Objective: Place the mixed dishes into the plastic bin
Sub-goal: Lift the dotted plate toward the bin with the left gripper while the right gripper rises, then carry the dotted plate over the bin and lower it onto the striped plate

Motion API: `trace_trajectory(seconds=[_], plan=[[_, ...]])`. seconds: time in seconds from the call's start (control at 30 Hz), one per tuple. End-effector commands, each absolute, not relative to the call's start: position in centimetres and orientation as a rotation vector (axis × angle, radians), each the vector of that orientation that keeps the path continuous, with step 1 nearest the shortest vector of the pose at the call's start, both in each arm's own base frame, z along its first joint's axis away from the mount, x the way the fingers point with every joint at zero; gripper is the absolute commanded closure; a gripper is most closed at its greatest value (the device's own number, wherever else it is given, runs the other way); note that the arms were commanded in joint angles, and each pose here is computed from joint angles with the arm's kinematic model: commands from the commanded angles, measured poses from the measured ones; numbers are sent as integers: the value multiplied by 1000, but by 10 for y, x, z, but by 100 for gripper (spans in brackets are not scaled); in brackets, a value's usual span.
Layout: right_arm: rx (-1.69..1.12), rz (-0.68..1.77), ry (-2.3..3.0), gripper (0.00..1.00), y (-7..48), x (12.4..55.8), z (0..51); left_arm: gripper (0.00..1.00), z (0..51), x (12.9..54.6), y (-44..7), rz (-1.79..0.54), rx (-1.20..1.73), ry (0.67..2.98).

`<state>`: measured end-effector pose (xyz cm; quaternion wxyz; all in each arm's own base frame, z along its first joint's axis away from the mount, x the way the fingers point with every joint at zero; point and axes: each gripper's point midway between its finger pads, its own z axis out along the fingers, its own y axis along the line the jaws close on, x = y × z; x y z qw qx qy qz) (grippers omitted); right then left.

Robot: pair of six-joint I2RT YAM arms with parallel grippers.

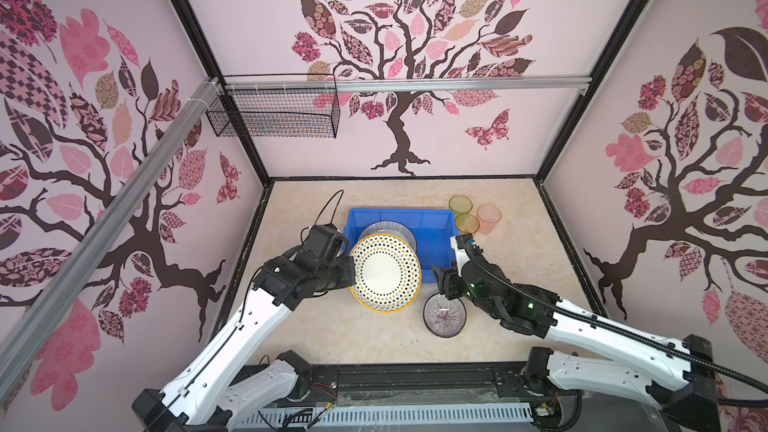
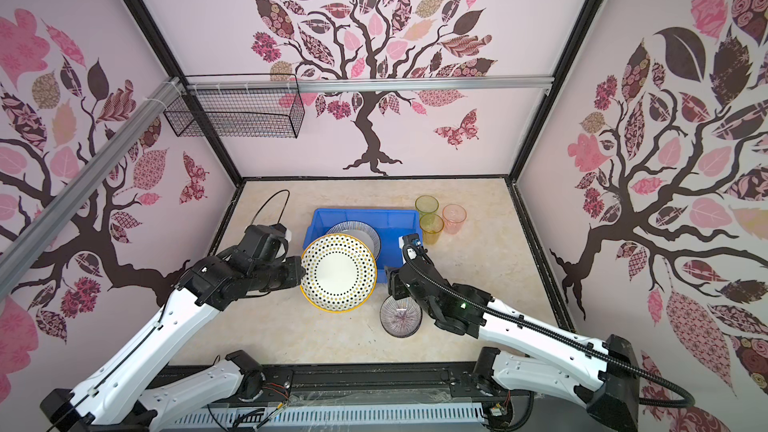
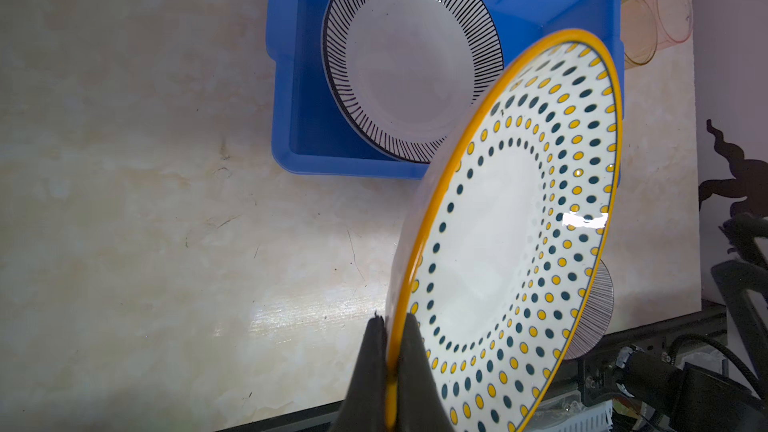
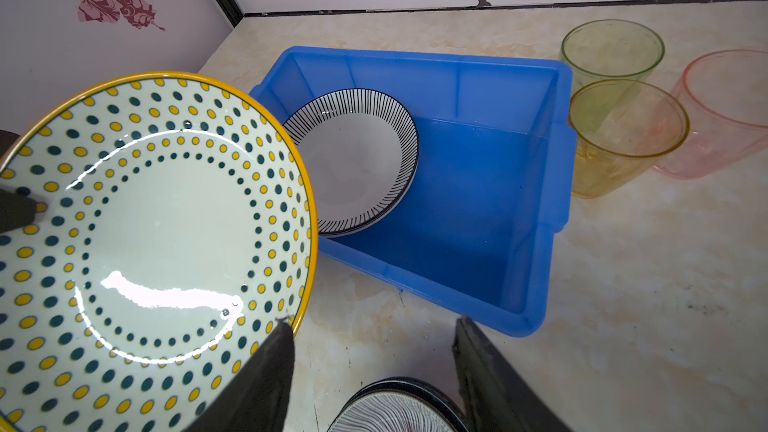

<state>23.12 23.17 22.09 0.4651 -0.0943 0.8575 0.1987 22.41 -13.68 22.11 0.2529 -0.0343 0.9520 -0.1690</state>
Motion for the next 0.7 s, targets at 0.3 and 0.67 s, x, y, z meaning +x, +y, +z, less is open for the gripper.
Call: trace_trajectory(seconds=[0.3, 0.67], plan=[[-166, 473, 2051, 35, 214, 235, 241, 100, 288, 294, -153, -584, -77, 2353], [-160, 461, 2071, 35, 214, 245, 237, 100, 292, 348, -166, -627, -85, 2322]])
